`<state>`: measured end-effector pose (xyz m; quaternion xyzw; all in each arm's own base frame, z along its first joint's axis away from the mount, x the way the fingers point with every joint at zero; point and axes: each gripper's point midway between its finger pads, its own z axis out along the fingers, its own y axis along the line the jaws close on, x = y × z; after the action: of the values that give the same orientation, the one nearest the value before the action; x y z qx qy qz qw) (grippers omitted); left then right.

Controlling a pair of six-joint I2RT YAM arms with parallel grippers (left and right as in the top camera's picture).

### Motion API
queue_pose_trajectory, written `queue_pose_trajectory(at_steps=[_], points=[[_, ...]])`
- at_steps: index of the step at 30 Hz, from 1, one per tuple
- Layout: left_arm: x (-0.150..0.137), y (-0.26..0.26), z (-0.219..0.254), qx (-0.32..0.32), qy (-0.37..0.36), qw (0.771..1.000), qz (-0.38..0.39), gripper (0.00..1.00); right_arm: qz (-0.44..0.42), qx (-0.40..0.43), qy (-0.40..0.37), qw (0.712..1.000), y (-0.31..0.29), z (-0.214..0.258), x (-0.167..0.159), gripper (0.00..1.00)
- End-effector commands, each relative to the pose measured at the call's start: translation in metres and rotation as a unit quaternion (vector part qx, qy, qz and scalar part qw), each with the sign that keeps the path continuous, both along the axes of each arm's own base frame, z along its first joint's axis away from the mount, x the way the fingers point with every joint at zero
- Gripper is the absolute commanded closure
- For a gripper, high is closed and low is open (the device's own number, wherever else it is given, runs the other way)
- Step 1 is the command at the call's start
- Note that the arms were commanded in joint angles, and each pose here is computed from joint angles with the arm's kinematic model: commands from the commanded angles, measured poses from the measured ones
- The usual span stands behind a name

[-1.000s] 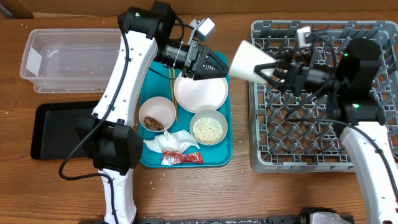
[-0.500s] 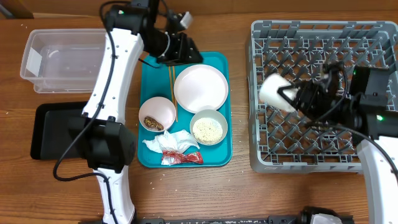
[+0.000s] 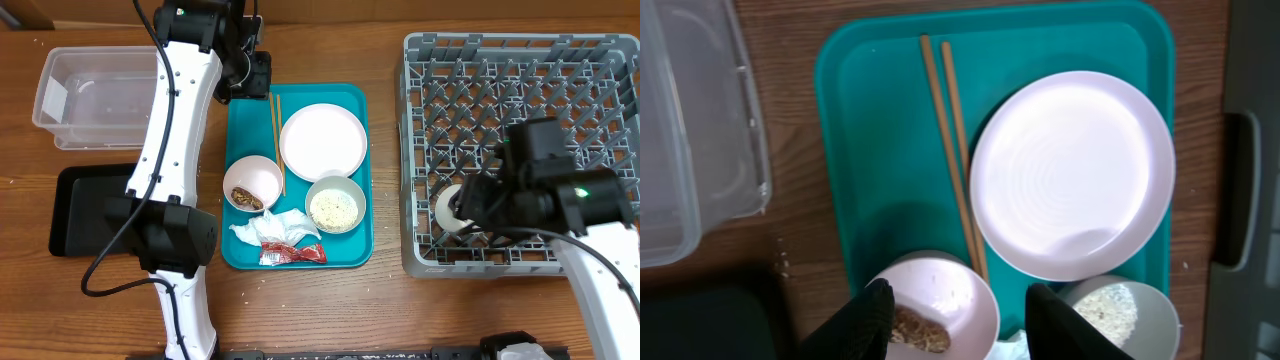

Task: Sort waste into correct bins and load items into the dishwasher
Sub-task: 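Carry the cup with the right gripper and place it in the rack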

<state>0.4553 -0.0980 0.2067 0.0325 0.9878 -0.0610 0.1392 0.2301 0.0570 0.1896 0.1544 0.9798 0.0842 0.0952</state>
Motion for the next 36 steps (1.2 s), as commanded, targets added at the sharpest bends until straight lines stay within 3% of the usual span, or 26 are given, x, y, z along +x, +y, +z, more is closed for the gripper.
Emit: queue_pose_trajectory(at_steps=[1, 12, 16, 19, 23, 27, 36], points=[[0.002, 0.01, 0.015, 0.023, -0.025, 0.999, 0.018, 0.55, -0.023, -0.058, 0.043, 0.997, -0.01, -0.017, 0.0, 0.44], [0.001, 0.011, 0.015, 0.024, -0.021, 0.999, 0.017, 0.54, 0.011, -0.057, 0.12, 0.991, 0.01, -0.062, 0.003, 0.43], [0.0, 0.011, 0.014, 0.024, -0.02, 0.999, 0.017, 0.53, 0.019, -0.054, 0.124, 0.991, 0.016, -0.072, 0.001, 0.29], [0.0, 0.011, 0.014, 0.024, -0.019, 0.999, 0.017, 0.51, 0.017, -0.055, 0.126, 0.99, 0.016, -0.074, 0.0, 0.13], [-0.001, 0.011, 0.014, 0.024, -0.018, 0.999, 0.017, 0.5, 0.015, -0.053, 0.122, 0.991, 0.015, -0.072, 0.002, 0.01], [0.0, 0.01, 0.018, 0.023, -0.025, 0.999, 0.012, 0.5, 0.011, -0.046, 0.096, 0.994, 0.014, -0.047, 0.016, 0.0], [-0.024, 0.015, 0.082, 0.01, -0.092, 0.996, 0.014, 0.49, 0.043, -0.015, -0.015, 0.999, 0.028, 0.046, 0.048, 0.0]])
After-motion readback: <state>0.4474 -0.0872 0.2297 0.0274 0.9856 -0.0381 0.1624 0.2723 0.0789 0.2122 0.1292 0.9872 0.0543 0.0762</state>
